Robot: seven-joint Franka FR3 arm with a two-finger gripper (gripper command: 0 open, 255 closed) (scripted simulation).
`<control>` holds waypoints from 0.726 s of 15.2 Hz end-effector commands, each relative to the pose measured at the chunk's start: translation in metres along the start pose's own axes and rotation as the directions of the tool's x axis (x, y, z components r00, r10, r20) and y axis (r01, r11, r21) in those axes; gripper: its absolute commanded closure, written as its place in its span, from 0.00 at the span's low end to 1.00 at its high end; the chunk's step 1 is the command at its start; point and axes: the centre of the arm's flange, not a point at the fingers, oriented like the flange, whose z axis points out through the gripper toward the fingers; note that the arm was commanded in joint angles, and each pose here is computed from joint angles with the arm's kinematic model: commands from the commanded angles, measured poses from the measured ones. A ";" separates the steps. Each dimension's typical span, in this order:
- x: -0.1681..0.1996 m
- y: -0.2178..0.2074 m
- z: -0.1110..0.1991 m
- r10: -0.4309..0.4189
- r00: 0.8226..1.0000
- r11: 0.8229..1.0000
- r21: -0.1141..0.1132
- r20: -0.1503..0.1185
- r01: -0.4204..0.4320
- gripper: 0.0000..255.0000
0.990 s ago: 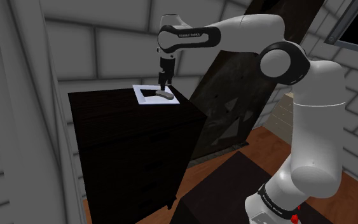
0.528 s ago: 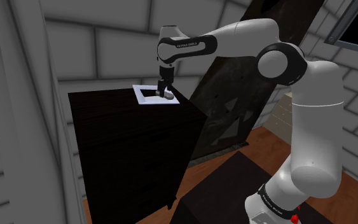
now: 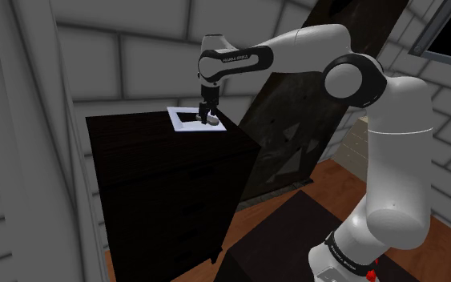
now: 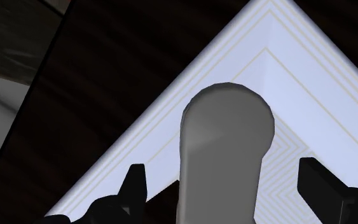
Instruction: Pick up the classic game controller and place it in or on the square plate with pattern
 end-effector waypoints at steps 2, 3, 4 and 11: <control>0.000 0.000 0.000 0.000 1.000 1.000 0.000 0.000 0.000 1.00; 0.000 0.000 0.000 0.000 1.000 1.000 0.000 0.000 0.000 1.00; 0.000 0.000 0.000 0.000 1.000 1.000 0.000 0.000 0.000 1.00; -0.001 0.000 -0.005 0.000 1.000 1.000 0.000 0.000 0.000 1.00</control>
